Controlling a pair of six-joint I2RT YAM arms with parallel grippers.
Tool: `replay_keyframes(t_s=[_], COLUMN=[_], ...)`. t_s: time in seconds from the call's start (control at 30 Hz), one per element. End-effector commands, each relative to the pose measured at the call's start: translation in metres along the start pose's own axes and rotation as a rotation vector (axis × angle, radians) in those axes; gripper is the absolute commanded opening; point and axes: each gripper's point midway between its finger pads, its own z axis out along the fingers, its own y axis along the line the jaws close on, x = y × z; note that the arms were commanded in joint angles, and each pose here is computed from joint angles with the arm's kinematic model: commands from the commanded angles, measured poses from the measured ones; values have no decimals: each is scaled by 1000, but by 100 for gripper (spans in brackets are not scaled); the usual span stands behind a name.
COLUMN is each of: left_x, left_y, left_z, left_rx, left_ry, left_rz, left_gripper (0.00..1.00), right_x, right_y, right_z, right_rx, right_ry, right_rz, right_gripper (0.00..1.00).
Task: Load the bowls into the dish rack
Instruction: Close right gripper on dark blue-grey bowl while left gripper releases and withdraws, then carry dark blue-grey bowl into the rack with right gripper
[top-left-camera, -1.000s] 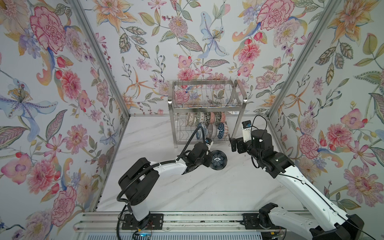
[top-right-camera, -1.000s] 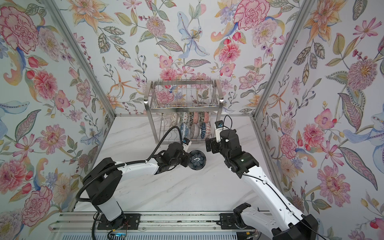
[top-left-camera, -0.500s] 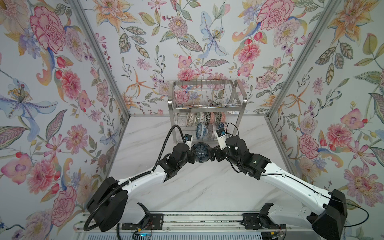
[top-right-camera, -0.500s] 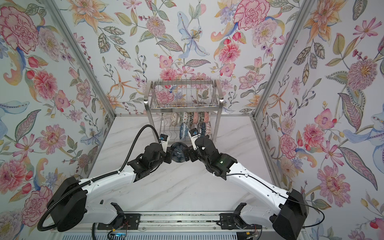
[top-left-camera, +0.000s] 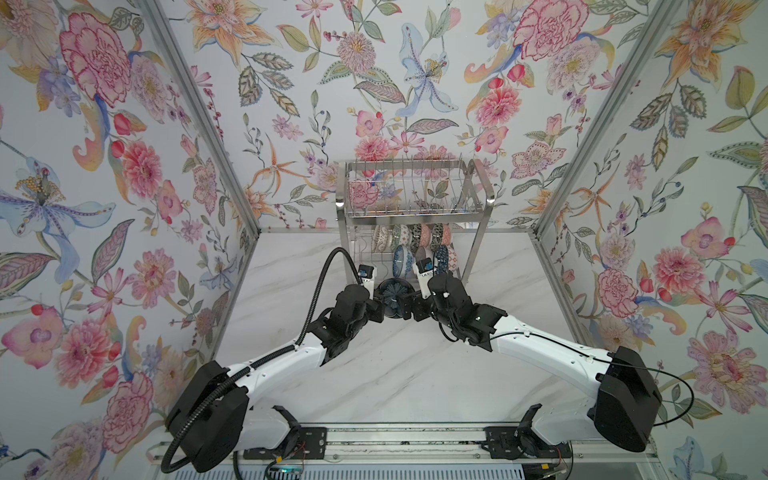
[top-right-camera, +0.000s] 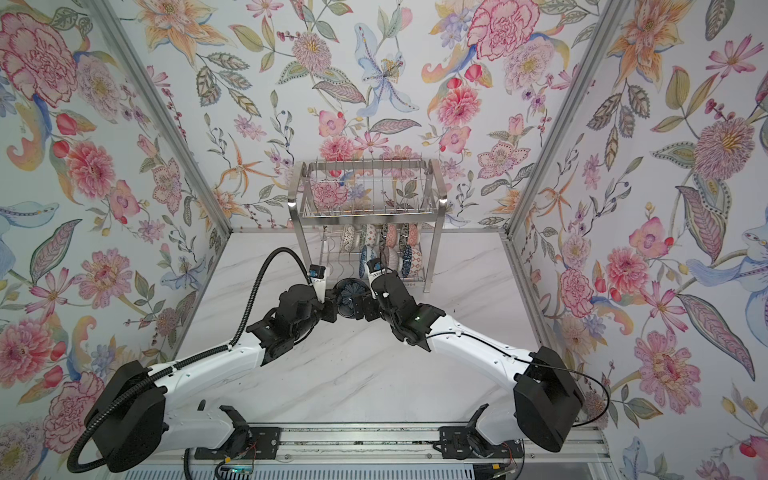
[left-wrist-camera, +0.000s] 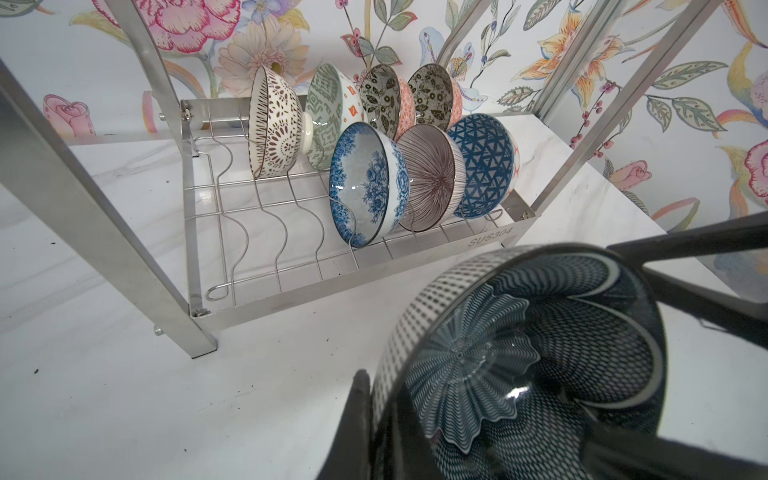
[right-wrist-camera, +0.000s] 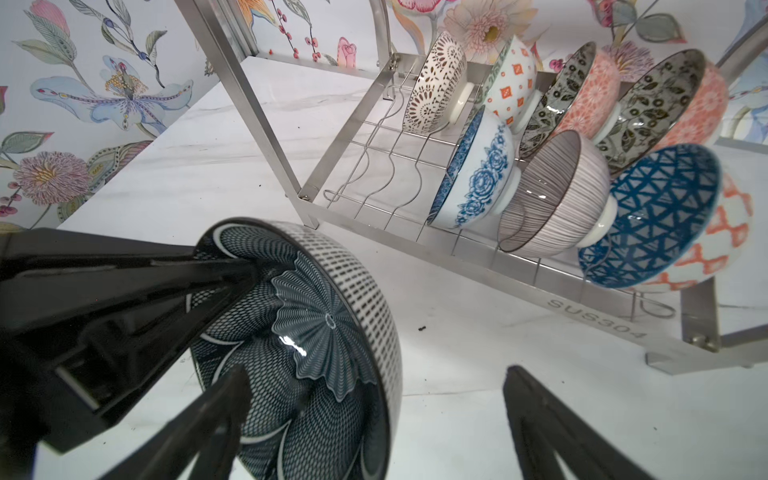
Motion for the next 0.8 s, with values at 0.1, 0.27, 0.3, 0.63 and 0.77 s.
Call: replay_keyframes(t_s=[0.1,0.27,0.3,0.63,0.77], left_x=[-42,-44,-44,-48,-48], left_y=[3,2,1,-4,-4], left_z=[-13,-14,-14,-21,-24], left_rx=[12,23,26,64,60], left_ry=[-161,-173,-174,-195,-168], left_rz=[-60,-64,-65,-71,-58], left_gripper=[0,0,0,0,1], right_x=[-4,0,-1,-4,-9], right_y=[11,14,15,19,18], right_z=[10,17,17,25,23], right_rx=[-43,-61,-66,-78,-64], right_ry=[-29,-23,-25,-34,-41], right_rz=[81,119,125,149,134], right_gripper=[88,70,67,14,0])
